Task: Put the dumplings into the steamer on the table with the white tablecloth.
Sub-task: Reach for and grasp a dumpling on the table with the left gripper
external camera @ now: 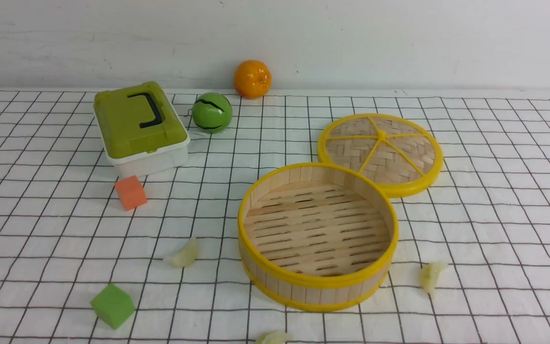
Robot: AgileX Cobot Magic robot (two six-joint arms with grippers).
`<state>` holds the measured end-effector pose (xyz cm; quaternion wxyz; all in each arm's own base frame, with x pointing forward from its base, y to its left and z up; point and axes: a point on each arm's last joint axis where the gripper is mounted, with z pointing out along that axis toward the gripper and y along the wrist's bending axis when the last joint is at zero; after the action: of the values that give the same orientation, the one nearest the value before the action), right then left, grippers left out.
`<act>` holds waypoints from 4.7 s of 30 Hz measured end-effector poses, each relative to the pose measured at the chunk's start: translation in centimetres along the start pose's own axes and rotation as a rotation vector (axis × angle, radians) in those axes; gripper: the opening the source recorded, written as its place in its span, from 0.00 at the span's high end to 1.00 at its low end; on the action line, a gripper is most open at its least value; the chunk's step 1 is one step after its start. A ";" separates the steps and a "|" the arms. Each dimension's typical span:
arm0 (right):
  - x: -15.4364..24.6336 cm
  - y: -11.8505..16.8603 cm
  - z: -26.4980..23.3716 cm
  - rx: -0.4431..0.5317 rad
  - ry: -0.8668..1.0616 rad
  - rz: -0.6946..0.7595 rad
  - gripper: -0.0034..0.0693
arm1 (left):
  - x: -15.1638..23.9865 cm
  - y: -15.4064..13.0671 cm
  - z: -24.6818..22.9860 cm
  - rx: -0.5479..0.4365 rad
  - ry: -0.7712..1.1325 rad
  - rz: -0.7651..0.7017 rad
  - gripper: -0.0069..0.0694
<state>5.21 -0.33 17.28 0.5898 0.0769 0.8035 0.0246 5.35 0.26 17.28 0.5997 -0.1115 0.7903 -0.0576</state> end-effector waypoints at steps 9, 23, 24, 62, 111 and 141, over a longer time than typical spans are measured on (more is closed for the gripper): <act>0.0 0.0 0.0 0.000 0.000 0.000 0.62 | 0.0 0.0 0.0 0.000 0.000 0.000 0.60; 0.0 0.0 0.0 0.000 0.000 0.000 0.62 | 0.0 0.0 0.0 0.000 0.000 0.000 0.60; 0.0 0.0 0.0 0.000 0.000 0.000 0.62 | 0.0 0.0 0.0 0.000 0.000 0.000 0.60; 0.0 -0.1 0.0 0.008 -0.001 -0.018 0.62 | 0.0 0.0 0.0 0.000 0.000 0.000 0.60; -14.6 5.4 -3.1 -0.391 -0.052 0.118 0.98 | -15.6 -6.7 -2.7 0.232 0.325 -0.187 0.89; -13.9 9.1 0.7 -0.686 0.749 -0.253 0.98 | -10.5 -19.0 23.4 0.132 1.119 0.519 0.34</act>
<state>10.78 6.51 31.35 0.2515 -0.2324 0.9082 0.2407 32.55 -14.58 24.99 0.0946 0.1686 0.9811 -0.0082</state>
